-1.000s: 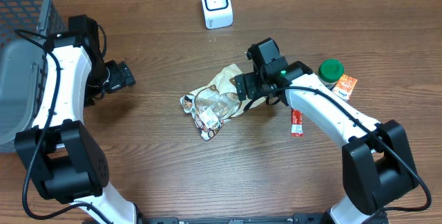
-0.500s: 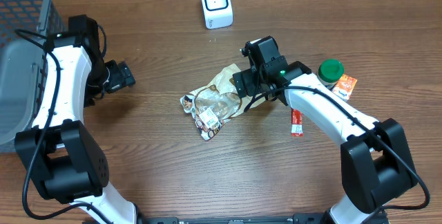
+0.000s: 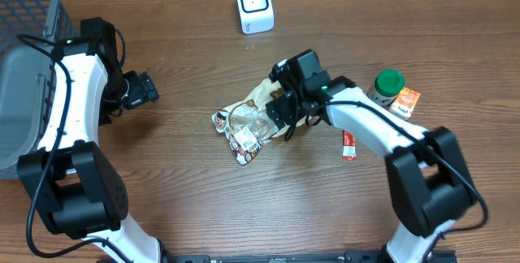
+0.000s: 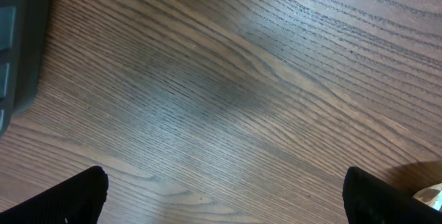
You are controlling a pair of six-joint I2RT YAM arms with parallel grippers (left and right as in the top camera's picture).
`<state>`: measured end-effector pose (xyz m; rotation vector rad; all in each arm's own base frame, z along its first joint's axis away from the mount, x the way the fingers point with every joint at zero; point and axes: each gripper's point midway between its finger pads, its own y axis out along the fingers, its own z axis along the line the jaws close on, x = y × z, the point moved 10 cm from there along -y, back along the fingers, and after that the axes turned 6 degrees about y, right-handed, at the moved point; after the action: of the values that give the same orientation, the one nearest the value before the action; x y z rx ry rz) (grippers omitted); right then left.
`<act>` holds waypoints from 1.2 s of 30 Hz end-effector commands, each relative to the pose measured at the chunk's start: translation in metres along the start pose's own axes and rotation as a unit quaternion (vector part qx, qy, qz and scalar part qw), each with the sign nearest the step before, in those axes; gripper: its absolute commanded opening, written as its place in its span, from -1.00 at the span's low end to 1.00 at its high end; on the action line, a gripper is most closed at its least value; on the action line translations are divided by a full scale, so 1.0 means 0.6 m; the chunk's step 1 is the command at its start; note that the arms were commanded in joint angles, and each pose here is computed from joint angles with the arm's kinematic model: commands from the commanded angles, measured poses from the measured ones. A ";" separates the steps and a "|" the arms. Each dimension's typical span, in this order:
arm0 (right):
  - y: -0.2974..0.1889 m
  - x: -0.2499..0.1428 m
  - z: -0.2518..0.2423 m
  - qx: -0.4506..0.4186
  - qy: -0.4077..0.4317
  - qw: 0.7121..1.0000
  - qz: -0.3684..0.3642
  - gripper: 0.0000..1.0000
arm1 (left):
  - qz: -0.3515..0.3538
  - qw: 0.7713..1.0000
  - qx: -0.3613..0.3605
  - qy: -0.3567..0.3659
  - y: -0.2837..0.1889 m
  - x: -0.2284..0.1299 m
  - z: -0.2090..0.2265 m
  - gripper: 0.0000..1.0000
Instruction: Scan the item barcode
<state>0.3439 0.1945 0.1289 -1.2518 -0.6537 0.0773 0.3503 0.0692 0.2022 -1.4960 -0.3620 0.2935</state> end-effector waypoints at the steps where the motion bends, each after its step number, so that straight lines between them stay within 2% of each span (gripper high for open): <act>1: 0.053 -0.030 0.006 0.012 -0.012 0.999 0.044 0.78 | -0.017 1.000 0.000 0.003 -0.016 0.001 -0.001 1.00; 4: 0.081 -0.044 0.011 0.011 -0.017 0.998 0.066 0.76 | -0.017 1.000 0.000 0.003 -0.016 0.001 -0.001 1.00; 6: 0.085 -0.047 0.011 -0.004 -0.020 0.997 0.071 0.66 | -0.017 1.000 0.000 0.003 -0.016 0.001 -0.001 1.00; 10: 0.085 -0.050 0.012 -0.007 -0.018 0.997 0.076 0.24 | -0.017 1.000 0.000 0.003 -0.016 0.001 -0.001 1.00; 12: 0.084 -0.054 0.012 -0.008 -0.011 0.996 0.085 -0.07 | -0.017 1.000 0.000 0.003 -0.016 0.001 -0.001 1.00; 13: 0.081 -0.055 0.010 -0.010 0.005 0.996 0.090 -0.29 | -0.017 1.000 0.001 0.003 -0.016 0.001 -0.001 1.00; 16: 0.059 -0.046 0.009 -0.003 0.038 0.995 0.089 -0.63 | -0.017 1.000 0.000 0.003 -0.016 0.001 -0.001 0.99; 20: 0.000 -0.014 0.034 0.104 0.048 0.992 0.047 -0.80 | -0.017 1.000 0.000 0.003 -0.016 0.001 -0.001 1.00; 26: -0.089 0.014 0.061 0.261 0.041 0.964 -0.012 -0.93 | -0.017 1.000 0.000 0.003 -0.016 0.001 -0.001 1.00; 33: -0.117 0.017 0.066 0.339 0.053 0.939 -0.015 -0.93 | -0.017 1.000 0.000 0.003 -0.016 0.001 -0.001 1.00; 36: -0.118 0.016 0.067 0.347 0.065 0.936 -0.008 -0.93 | -0.017 1.000 0.000 0.003 -0.016 0.001 -0.001 0.99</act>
<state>0.3142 0.2083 0.1921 -0.6595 -0.4929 0.1799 0.3503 0.0692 0.2022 -1.4960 -0.3623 0.2932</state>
